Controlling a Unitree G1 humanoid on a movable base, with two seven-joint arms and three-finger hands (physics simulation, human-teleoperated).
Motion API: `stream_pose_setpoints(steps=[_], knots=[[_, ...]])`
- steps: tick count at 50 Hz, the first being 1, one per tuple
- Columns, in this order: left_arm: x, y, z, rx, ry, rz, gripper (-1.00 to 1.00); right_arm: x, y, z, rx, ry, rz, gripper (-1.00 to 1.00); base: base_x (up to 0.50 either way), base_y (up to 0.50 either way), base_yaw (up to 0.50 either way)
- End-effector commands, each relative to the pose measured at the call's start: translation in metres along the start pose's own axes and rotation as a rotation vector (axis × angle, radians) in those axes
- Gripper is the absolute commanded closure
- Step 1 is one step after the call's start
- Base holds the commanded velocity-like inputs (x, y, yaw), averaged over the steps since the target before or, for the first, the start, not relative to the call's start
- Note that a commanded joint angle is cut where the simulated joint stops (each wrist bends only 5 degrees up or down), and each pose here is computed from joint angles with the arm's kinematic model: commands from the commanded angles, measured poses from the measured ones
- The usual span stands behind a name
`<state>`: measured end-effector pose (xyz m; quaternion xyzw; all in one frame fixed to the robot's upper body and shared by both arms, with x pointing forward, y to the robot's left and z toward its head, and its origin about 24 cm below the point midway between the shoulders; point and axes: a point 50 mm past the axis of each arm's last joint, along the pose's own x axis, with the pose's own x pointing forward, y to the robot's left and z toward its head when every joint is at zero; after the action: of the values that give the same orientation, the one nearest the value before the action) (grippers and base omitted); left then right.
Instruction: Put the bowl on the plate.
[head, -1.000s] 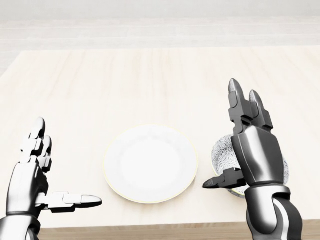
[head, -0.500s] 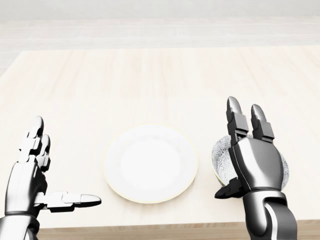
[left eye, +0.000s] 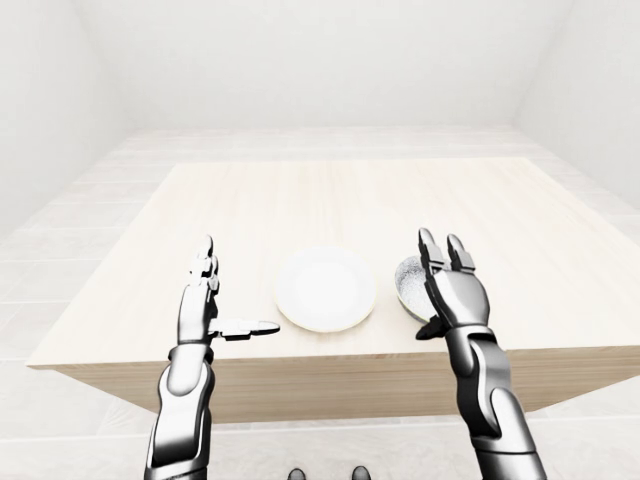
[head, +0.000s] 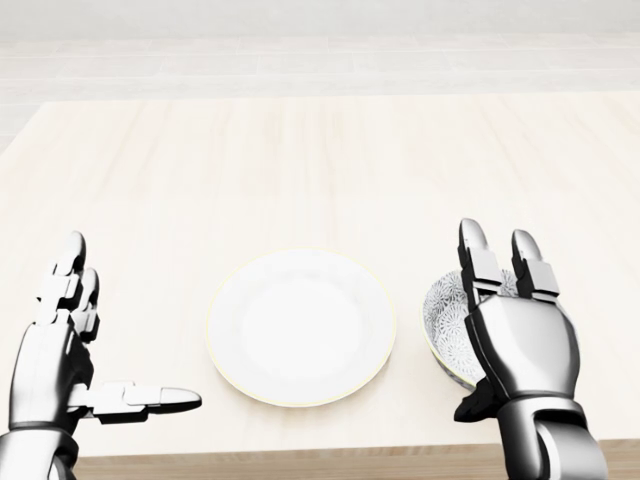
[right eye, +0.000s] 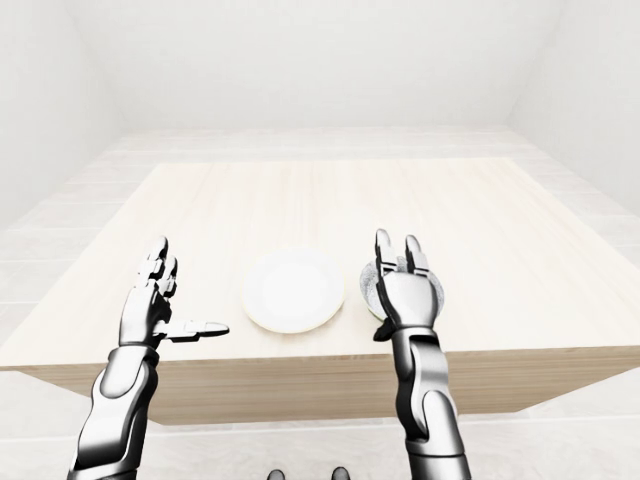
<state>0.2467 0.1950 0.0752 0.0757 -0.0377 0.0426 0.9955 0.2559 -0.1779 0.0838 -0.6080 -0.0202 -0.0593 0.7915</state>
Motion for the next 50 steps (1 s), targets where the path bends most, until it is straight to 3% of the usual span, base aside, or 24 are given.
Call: stream_pose_setpoints(steps=[1,17,50], knots=[[0.001,0.001,0.000,0.001,0.001,0.005,-1.00,-0.005,0.003,-0.006,-0.068,0.025,0.037,-1.00,0.00,0.00,0.00],[0.000,0.001,0.002,0.001,-0.007,0.007,-1.00,-0.010,0.015,-0.019,-0.157,0.069,0.111,-1.00,0.00,0.00,0.00],[-0.004,0.001,0.005,0.010,-0.019,0.010,-1.00,0.001,0.037,-0.036,-0.148,0.115,0.166,-1.00,0.00,0.00,0.00]])
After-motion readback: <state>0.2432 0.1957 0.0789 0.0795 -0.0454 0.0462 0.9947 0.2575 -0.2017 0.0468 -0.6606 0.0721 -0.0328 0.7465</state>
